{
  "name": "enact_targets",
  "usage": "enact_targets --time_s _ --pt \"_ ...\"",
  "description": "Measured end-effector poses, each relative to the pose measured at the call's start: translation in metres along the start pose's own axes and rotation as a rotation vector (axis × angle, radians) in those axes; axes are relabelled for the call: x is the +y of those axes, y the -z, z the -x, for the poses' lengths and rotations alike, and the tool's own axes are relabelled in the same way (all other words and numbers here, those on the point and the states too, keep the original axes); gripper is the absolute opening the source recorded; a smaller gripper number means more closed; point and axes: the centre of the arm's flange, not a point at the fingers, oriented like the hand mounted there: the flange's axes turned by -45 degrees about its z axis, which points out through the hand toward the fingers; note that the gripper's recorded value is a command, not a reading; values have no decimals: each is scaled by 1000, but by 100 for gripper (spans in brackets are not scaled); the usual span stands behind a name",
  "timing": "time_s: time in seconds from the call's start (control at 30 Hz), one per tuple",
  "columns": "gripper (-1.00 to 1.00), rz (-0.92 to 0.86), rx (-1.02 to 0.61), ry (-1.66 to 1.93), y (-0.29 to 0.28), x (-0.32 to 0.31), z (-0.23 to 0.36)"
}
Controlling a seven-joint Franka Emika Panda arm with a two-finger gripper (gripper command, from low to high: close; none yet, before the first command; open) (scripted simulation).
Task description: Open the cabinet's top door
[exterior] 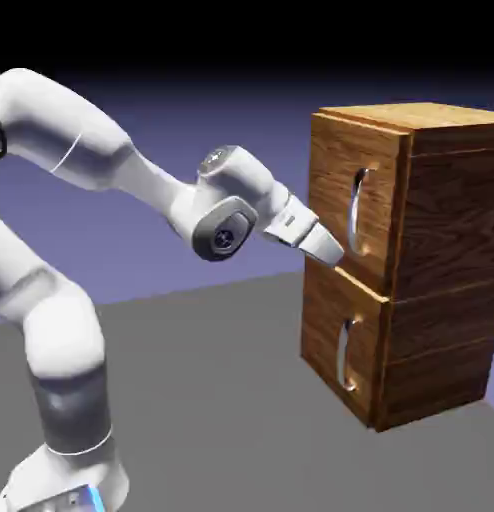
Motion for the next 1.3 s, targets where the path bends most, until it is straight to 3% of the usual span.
enact_targets --time_s 0.3,0.5,0.67,0.83,1.03,1.17,1.3 --pt "0 -49 -402 666 -108 -32 86" --pt "0 -248 -581 1065 -153 -56 155" --pt "0 -470 -618 1374 -171 -81 205" --pt "0 -684 -530 1664 -173 -110 237" --pt "0 -842 -273 1988 -163 -143 245" --pt "0 -839 -42 2189 -151 -159 232" --pt "0 -725 195 2376 -136 -165 205"
